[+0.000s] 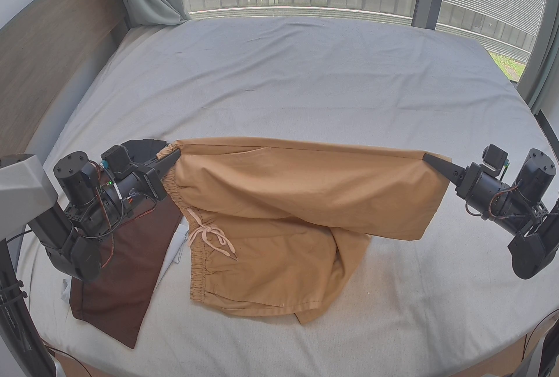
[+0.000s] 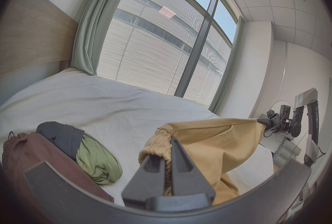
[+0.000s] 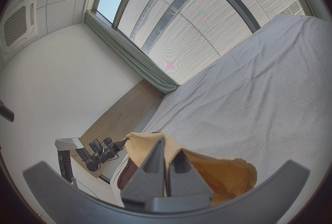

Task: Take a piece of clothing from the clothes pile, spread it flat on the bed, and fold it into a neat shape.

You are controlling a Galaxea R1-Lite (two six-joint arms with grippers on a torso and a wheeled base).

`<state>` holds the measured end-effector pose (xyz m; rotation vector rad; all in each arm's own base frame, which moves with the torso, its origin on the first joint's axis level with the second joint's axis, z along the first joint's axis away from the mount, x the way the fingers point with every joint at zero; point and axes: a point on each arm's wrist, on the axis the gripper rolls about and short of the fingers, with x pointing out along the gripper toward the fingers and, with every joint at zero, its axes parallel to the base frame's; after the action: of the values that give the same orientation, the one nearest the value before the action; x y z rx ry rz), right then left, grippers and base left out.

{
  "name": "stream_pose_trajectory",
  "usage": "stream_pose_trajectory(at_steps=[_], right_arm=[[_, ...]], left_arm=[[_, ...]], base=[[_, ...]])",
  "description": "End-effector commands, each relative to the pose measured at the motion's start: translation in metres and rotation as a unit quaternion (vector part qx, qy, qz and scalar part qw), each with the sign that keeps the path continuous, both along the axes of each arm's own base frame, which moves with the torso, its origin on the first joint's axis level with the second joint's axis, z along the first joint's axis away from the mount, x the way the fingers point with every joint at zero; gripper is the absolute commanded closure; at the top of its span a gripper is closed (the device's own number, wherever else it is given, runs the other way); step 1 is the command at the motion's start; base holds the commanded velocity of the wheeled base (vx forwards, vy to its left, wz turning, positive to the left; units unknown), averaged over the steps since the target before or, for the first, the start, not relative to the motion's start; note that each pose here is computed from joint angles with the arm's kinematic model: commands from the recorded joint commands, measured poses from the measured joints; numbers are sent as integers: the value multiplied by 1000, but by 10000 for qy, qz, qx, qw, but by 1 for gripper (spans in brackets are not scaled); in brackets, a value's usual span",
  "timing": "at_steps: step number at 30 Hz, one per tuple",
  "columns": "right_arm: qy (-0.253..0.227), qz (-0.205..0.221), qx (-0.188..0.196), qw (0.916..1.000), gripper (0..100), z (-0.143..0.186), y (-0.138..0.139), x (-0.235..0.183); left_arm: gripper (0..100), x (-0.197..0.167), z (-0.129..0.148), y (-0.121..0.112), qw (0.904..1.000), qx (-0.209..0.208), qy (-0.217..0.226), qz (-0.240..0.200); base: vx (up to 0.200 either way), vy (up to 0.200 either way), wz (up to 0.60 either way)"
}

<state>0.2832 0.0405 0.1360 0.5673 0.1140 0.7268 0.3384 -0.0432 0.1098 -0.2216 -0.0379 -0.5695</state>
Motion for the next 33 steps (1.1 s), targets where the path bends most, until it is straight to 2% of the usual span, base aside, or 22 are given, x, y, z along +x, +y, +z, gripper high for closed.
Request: stream_pose_trajectory(at_steps=[1, 33], right_arm=[[-15, -35, 2, 10000, 100, 1, -2, 1], [-4, -89, -5, 10000, 100, -1, -5, 3]], left_arm=[[100, 1, 0, 1, 10000, -1, -2, 15], [100, 0, -1, 2, 10000, 1, 20, 38]], base=[[0, 0, 0], [0, 0, 0]])
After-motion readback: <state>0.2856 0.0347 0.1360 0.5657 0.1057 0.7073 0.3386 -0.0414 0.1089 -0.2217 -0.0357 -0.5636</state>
